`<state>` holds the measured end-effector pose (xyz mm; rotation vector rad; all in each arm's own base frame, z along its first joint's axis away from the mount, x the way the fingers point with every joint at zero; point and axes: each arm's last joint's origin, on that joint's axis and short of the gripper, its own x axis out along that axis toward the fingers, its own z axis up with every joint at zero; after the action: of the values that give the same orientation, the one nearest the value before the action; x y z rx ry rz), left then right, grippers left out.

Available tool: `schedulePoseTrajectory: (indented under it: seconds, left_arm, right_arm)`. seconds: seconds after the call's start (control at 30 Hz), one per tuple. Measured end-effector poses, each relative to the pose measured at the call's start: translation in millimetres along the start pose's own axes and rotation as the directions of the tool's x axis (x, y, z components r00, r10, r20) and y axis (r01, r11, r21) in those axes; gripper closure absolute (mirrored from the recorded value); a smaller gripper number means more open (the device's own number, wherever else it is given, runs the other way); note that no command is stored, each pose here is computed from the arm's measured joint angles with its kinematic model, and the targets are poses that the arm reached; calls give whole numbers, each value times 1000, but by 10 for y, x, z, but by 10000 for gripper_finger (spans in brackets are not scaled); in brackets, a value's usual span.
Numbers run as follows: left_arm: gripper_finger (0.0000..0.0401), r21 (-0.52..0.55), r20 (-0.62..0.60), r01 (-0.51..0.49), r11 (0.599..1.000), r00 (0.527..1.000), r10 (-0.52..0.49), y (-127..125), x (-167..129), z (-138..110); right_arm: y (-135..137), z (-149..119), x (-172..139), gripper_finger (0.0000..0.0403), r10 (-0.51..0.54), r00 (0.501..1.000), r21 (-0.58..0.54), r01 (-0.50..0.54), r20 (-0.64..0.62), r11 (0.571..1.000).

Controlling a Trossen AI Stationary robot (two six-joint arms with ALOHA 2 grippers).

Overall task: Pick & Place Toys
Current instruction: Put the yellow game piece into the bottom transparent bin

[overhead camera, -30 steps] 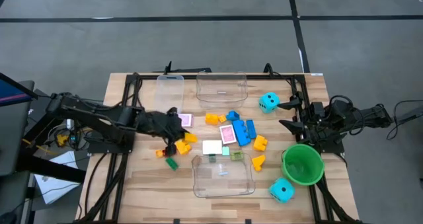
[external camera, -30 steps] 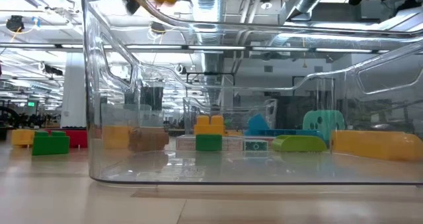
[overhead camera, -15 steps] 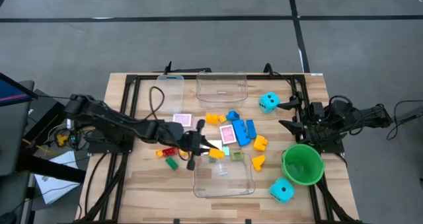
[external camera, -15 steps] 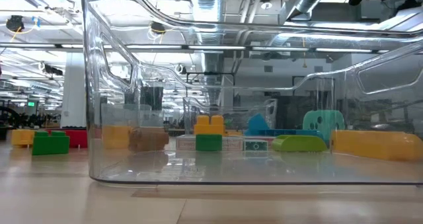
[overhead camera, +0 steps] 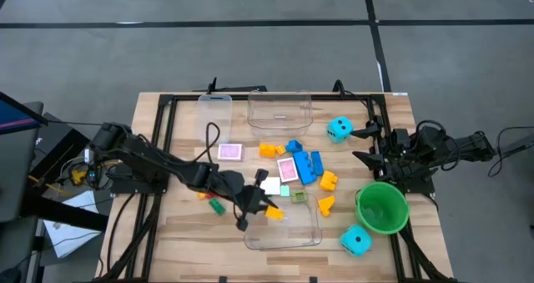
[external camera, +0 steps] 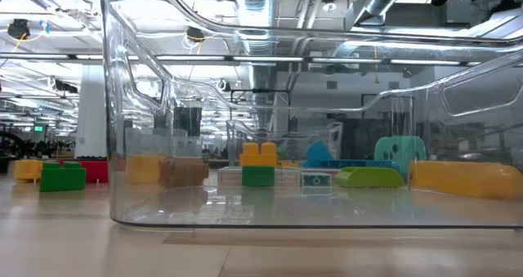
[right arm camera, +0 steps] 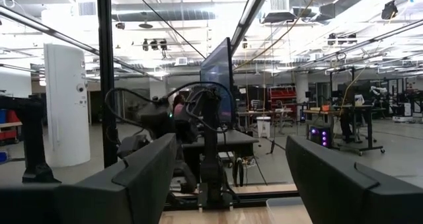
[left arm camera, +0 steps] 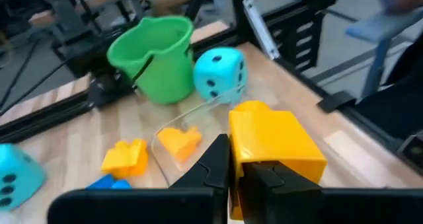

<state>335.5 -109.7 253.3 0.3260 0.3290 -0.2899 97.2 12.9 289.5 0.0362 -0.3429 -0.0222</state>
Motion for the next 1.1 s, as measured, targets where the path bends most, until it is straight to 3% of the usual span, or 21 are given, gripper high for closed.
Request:
schedulePoseTrajectory:
  seconds: [0.4,0.9,1.1]
  left_arm:
    - [378,-45,-156,35,998,987,-41,-54,48,-188]
    - [188,-61,-173,-10,998,985,-1,-15,47,-207]
    - [159,17,38,-142,990,989,142,68,54,14]
  right_arm:
    - [-1,1,0,125,-1,1000,0,1,1,1000]
    - [0,1,0,125,0,1000,0,0,1,1000]
    - [5,-9,0,125,16,1000,6,-16,-9,1000]
